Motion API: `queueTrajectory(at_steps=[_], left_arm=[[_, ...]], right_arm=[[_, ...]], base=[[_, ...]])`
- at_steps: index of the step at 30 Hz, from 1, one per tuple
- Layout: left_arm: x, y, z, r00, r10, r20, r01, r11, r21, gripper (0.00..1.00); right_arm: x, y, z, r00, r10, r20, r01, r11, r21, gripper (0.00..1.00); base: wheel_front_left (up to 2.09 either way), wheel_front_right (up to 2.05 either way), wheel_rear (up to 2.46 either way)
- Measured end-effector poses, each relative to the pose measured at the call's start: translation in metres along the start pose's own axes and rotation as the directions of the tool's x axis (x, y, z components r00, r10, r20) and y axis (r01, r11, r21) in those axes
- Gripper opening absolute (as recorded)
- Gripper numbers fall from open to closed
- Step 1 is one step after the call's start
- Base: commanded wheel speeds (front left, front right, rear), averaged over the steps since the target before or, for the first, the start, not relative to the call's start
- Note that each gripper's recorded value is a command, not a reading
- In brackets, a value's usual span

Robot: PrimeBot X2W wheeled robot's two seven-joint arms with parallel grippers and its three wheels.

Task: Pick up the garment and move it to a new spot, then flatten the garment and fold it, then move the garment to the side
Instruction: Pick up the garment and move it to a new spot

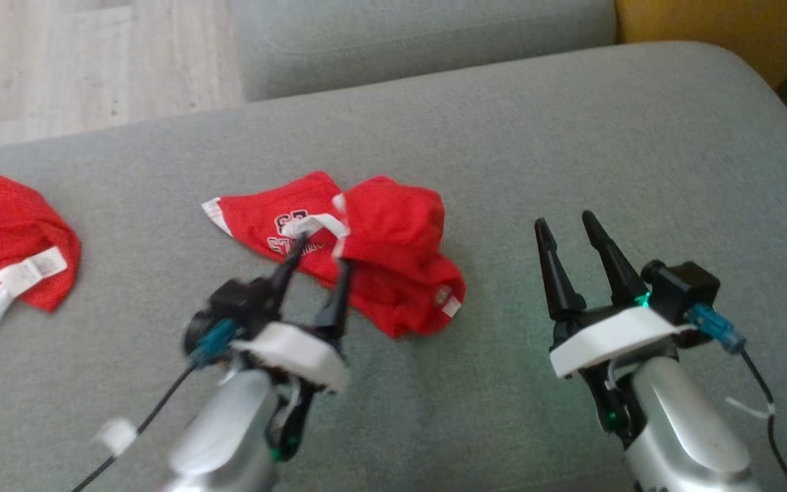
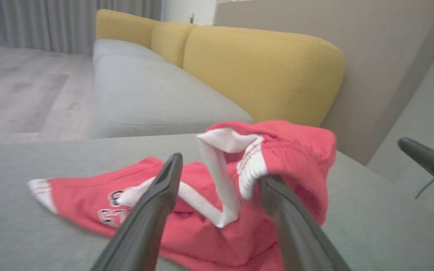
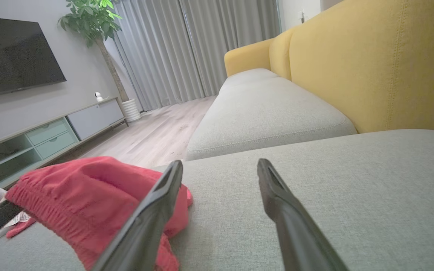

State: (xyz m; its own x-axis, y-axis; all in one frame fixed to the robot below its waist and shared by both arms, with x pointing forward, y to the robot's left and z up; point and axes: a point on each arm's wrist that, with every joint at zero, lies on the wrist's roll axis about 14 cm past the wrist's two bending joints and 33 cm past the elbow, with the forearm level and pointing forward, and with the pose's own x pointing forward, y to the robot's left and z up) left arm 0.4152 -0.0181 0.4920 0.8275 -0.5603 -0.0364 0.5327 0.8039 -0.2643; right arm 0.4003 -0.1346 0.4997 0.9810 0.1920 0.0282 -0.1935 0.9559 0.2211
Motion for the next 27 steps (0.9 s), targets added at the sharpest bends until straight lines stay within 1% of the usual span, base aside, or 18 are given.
queueTrajectory(at_steps=[2,3,4,7,11,15,19,23,27], left_arm=[[-0.014,0.021,0.005,0.998,0.067,0.02,-0.067,0.998,0.021,1.0],[-0.014,0.021,0.005,0.998,0.067,0.02,-0.067,0.998,0.021,1.0],[-0.023,0.032,0.006,0.994,0.101,0.029,-0.102,0.994,0.028,1.0],[-0.052,0.061,0.003,0.978,0.206,0.039,-0.207,0.978,0.031,1.0],[-0.091,0.081,-0.014,0.951,0.307,0.02,-0.307,0.952,0.003,1.0],[-0.115,0.088,-0.023,0.934,0.358,0.016,-0.358,0.934,-0.013,1.0],[-0.123,0.082,-0.029,0.934,0.356,0.015,-0.356,0.934,-0.022,1.0],[-0.132,0.073,-0.044,0.936,0.352,-0.018,-0.353,0.935,-0.041,1.0],[-0.142,0.076,-0.049,0.925,0.38,-0.025,-0.381,0.923,-0.057,1.0]], right_arm=[[-0.003,0.002,-0.001,1.0,0.001,-0.001,-0.001,1.0,0.005,1.0],[-0.003,0.002,-0.001,1.0,0.001,-0.001,-0.001,1.0,0.005,1.0],[-0.005,0.002,-0.002,1.0,0.0,-0.002,0.0,1.0,0.009,1.0],[-0.01,0.004,-0.005,1.0,-0.001,-0.006,0.001,1.0,0.016,1.0],[-0.012,0.009,-0.006,1.0,0.007,-0.005,-0.007,1.0,0.024,1.0],[-0.016,0.011,-0.008,1.0,0.008,-0.008,-0.008,1.0,0.029,1.0],[-0.023,0.011,-0.015,1.0,0.005,-0.027,-0.004,0.999,0.036,1.0],[-0.027,0.012,-0.021,0.999,0.007,-0.041,-0.006,0.999,0.038,1.0],[-0.028,0.016,-0.025,0.998,0.016,-0.053,-0.014,0.999,0.04,1.0]], base=[[0.0,0.0,0.0],[0.0,0.0,0.0],[0.0,0.0,0.0],[0.0,0.0,0.0],[0.0,0.0,0.0],[0.0,0.0,0.0],[0.0,0.0,0.0],[0.0,0.0,0.0],[0.0,0.0,0.0]])
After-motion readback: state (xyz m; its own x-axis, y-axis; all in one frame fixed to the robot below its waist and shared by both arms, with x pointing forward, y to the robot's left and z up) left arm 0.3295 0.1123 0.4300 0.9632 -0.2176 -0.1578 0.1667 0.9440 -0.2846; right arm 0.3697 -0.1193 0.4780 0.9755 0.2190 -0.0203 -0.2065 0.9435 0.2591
